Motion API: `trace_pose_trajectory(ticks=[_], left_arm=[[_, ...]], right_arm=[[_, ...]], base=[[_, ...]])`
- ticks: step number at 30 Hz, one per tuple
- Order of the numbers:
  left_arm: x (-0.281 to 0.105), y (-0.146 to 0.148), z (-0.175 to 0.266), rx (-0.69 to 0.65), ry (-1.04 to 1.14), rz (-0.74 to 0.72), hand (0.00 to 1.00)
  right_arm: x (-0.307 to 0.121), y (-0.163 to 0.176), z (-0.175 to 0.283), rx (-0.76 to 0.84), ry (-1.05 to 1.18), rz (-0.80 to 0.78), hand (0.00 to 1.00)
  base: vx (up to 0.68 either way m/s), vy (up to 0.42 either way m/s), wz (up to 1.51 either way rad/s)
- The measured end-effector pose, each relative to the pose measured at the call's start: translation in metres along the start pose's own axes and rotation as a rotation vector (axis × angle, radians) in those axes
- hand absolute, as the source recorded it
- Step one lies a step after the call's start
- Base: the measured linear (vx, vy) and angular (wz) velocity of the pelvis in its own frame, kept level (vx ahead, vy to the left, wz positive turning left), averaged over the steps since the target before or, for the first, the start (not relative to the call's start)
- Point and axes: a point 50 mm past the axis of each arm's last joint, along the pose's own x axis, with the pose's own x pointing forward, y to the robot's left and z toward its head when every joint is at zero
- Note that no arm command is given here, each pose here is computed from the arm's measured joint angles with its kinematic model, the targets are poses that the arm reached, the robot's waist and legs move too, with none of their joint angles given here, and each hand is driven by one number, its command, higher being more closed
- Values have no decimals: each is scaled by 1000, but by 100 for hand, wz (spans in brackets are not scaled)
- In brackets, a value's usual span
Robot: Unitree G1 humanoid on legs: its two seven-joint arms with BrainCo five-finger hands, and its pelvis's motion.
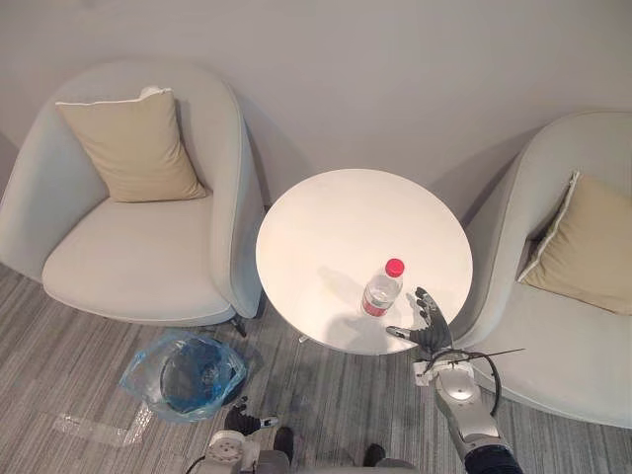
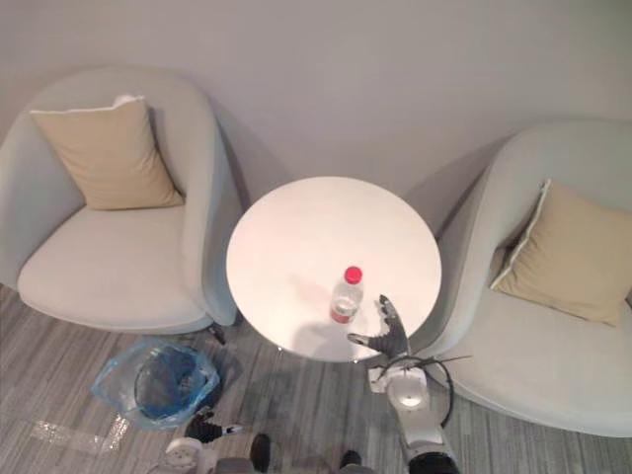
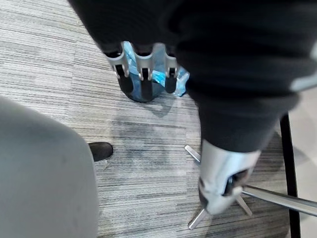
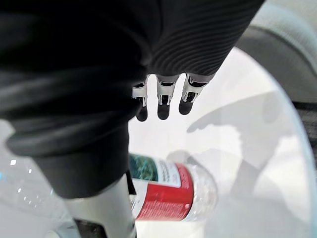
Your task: Gather rubbish on tea table into small bin, then transfer packed bag to large trash can.
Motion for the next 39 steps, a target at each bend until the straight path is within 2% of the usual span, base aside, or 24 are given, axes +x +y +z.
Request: trace_pose_trajectory(ticks=[12,13,22,28,39], left_arm=[[1,-1,14,-41,-61,-2,0],[1,-1,15,-46,-69,-1,0],[3,-3,28,-58,-108,-7,0],[3,-3,32,-66,-125,-9,0],[3,-4,30,-37,-113,-12,0]], right_arm=[[29,-1,43,21,-138,-79,0],[31,-1,45,22,-143,-84,100],[52,1,69,61,-186,-96,100],[52,4,69,82,-182,-75,100],[9,-5,64,107,-258,-61,100]], base=[[-4,-6,13],[-4,-3,8],[-11,-2,12],[-6,3,2],[-30,12,-9]])
